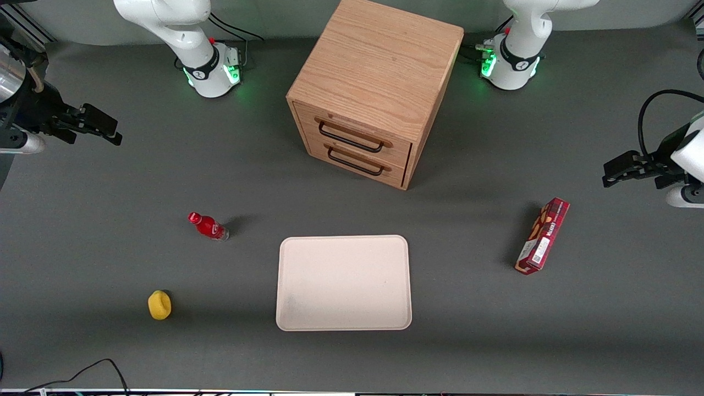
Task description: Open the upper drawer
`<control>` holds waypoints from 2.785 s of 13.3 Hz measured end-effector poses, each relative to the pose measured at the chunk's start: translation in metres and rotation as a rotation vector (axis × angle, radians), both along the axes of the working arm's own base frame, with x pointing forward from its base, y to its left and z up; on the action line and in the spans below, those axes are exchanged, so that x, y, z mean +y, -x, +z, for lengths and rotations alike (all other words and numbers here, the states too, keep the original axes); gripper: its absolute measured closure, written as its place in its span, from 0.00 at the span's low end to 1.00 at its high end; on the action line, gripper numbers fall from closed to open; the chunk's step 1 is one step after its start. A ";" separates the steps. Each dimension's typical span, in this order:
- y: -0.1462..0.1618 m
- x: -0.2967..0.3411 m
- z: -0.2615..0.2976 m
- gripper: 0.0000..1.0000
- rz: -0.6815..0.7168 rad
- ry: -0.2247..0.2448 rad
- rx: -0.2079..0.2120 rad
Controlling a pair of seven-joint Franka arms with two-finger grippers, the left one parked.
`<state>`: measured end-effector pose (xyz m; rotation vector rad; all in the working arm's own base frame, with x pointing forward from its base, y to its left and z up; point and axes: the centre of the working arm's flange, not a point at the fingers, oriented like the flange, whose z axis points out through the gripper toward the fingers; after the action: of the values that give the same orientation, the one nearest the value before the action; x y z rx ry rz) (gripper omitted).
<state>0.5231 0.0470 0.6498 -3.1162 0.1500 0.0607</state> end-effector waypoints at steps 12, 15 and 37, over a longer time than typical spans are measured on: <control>-0.005 0.130 -0.013 0.00 0.320 -0.062 0.003; -0.015 0.203 -0.029 0.00 0.596 -0.129 -0.020; 0.018 0.403 -0.237 0.00 1.197 -0.344 0.157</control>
<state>0.5053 0.4498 0.4130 -2.3836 -1.4978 0.2938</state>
